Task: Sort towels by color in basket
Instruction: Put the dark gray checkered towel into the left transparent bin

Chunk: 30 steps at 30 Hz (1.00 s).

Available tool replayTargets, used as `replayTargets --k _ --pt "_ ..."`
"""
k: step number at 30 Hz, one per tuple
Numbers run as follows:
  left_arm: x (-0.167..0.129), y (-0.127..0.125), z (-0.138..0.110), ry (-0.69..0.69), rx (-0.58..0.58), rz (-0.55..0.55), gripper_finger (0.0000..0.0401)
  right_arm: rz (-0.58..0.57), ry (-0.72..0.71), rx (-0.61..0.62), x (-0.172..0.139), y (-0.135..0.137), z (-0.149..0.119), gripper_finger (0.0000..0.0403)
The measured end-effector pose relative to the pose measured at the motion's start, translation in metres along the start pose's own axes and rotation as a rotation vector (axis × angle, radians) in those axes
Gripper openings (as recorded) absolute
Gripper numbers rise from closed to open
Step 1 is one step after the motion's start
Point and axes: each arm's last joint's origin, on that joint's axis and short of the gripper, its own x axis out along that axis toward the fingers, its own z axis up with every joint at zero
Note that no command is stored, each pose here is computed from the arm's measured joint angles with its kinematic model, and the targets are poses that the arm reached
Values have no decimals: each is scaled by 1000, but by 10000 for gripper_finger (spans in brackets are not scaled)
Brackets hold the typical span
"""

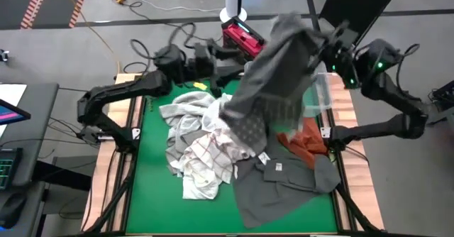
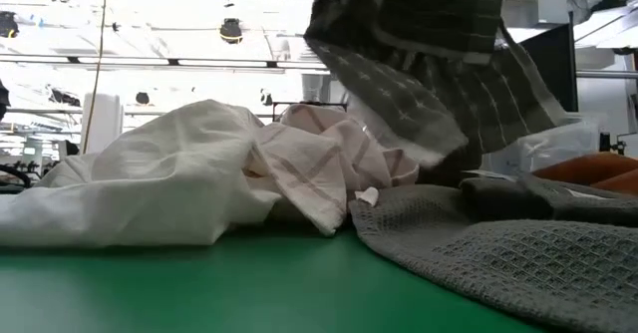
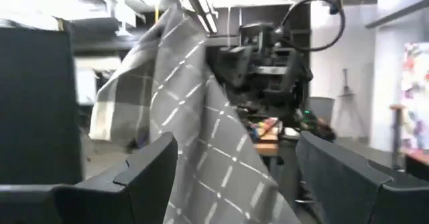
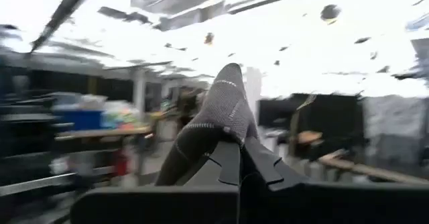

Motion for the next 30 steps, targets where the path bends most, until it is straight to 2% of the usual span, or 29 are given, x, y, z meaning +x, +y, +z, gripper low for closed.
replayTargets --k 5,8,12,17,21,25,30 --pt "-15 -2 17 41 43 35 292 -64 -70 -68 29 -11 -1 20" --pt "-24 -2 22 93 39 63 292 -95 -233 -59 41 -23 18 20" --pt "-31 -3 26 125 33 74 292 -197 -410 -63 49 -46 46 21" --pt "-33 -4 26 143 11 71 292 -277 -562 -6 65 -67 59 21" --pt "-33 -6 23 180 -4 66 292 -318 -672 -1 63 -79 70 21" --pt "-36 -7 23 204 -16 64 292 -318 -654 12 67 -91 67 22" --pt "-36 -7 23 205 -8 65 292 -92 -415 183 95 -92 33 22"
